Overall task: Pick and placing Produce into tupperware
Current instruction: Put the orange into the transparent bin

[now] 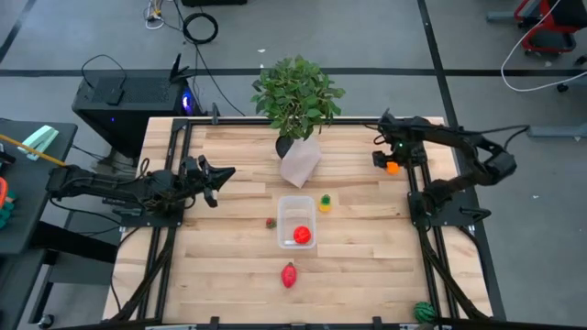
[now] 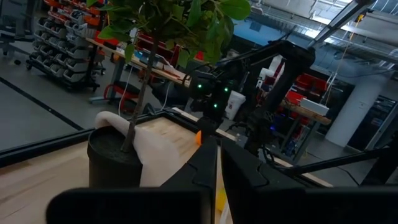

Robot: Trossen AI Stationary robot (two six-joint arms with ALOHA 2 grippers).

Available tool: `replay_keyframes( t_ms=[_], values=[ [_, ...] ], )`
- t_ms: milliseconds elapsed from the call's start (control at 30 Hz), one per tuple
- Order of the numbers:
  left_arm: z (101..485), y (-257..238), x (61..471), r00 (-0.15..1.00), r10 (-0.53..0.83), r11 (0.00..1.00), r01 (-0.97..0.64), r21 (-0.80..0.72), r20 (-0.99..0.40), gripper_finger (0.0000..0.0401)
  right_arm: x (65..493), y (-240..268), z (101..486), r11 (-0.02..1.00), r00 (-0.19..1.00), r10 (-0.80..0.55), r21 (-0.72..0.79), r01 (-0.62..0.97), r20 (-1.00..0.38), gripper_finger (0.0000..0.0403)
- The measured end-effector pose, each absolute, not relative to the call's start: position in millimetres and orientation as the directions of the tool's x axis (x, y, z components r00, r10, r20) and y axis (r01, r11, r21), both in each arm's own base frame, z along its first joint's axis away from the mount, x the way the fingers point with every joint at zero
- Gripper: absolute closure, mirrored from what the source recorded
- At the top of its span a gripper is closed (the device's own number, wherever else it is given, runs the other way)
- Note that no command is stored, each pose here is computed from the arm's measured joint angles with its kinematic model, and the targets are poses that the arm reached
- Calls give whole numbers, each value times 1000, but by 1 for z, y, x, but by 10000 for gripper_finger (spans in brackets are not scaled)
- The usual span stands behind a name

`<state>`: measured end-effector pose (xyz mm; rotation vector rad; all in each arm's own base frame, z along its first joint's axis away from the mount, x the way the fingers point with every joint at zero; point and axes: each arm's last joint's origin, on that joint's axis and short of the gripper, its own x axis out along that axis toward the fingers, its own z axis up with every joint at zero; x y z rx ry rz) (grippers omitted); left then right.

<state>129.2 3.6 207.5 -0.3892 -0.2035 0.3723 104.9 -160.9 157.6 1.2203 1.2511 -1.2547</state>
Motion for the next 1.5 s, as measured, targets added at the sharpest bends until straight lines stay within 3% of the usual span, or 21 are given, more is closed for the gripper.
replay_keyframes(
  t_ms=[200, 567, 867, 1333, 1500],
  values=[
    [208, 4, 129, 911, 393, 858, -316, -405, 122, 393, 101, -156, 160, -75, -21, -61, -17, 997, -998, 39],
    [208, 4, 129, 911, 393, 858, -316, -406, 122, 371, 103, -159, 155, -101, -14, -65, -7, 995, -998, 54],
    [208, 4, 129, 912, 393, 858, -315, -405, 122, 392, 104, -160, 150, -104, -26, -41, -21, 994, -999, 71],
    [208, 4, 129, 912, 393, 858, -316, -405, 122, 373, 105, -162, 150, -98, -17, -62, -10, 995, -998, 147],
    [208, 4, 129, 912, 393, 858, -316, -405, 122, 388, 105, -162, 151, -92, -3, -57, 2, 996, -998, 146]
  ],
)
